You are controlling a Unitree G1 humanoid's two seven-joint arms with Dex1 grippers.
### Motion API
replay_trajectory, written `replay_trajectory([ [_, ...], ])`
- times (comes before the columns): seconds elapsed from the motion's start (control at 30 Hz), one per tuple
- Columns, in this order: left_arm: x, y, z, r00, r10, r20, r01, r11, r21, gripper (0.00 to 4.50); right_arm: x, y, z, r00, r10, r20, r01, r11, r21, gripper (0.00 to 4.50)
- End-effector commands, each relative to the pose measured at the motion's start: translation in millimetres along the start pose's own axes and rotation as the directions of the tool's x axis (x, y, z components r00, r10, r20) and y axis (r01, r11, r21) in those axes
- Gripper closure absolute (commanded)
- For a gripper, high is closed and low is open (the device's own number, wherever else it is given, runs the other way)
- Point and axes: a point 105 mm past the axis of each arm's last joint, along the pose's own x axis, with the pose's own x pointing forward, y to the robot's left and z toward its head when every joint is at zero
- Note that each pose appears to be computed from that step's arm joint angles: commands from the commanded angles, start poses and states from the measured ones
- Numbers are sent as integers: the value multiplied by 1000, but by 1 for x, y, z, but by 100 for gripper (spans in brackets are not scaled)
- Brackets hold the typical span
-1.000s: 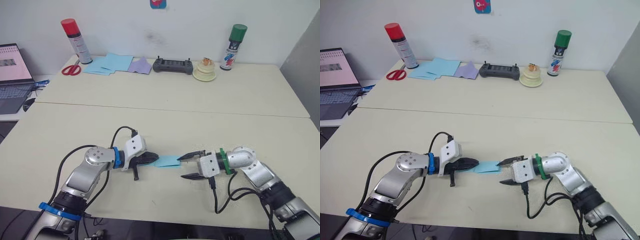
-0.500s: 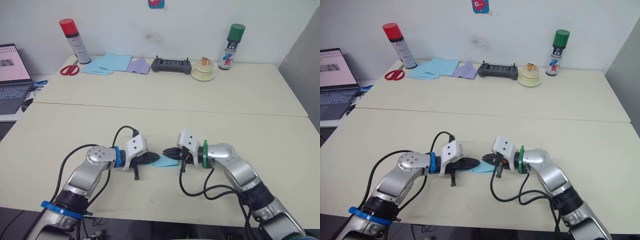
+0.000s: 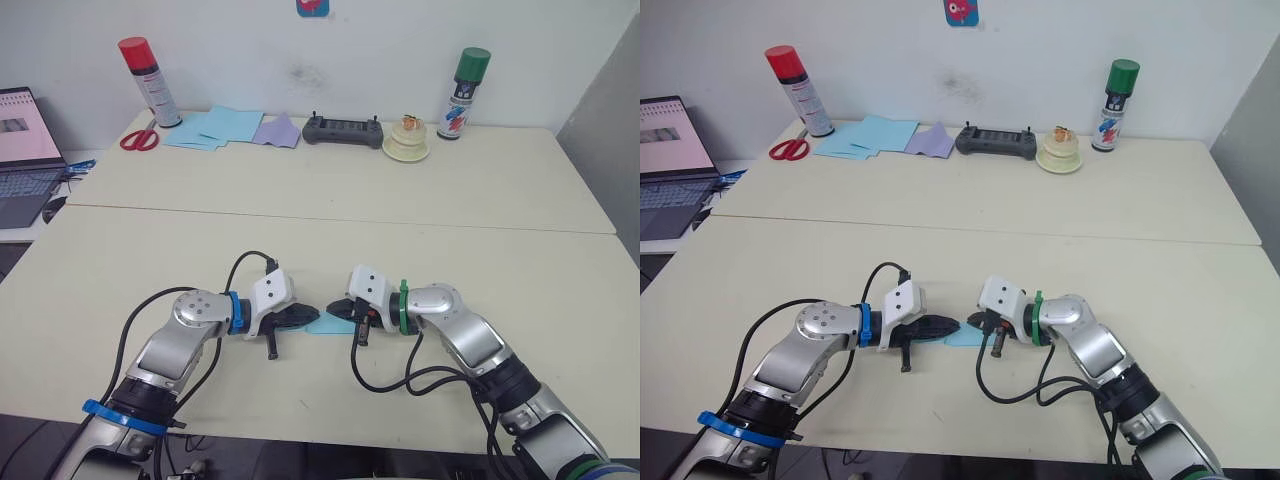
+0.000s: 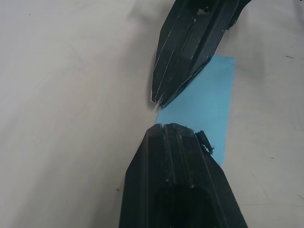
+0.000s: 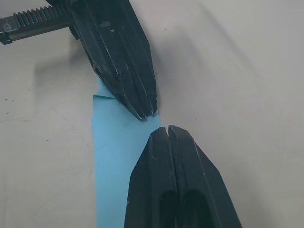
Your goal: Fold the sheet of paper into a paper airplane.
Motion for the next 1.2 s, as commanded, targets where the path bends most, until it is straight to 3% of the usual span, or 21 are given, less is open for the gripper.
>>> replay_trajectory([
  [0.03, 3, -5, -20, 998, -7, -65, 4, 999, -47, 450, -2, 0, -17, 998, -6, -63, 7, 1000, 15, 447],
  [0.27, -2, 2, -23, 996, 39, -75, -45, 996, -74, 450, -4, 2, -28, 994, -6, -105, 14, 997, 70, 447],
  [0.6, -40, 6, -62, 971, 132, -198, -166, 972, -165, 450, -5, 7, -30, 993, 19, -114, -10, 997, 77, 447],
  [0.93, -37, -2, -59, 979, 136, -154, -165, 967, -195, 450, -8, 4, -42, 989, 8, -149, 5, 996, 87, 447],
  [1.2, -27, -7, -61, 978, 108, -178, -125, 988, -88, 450, -43, -10, -65, 968, -58, -244, 105, 977, 184, 447],
])
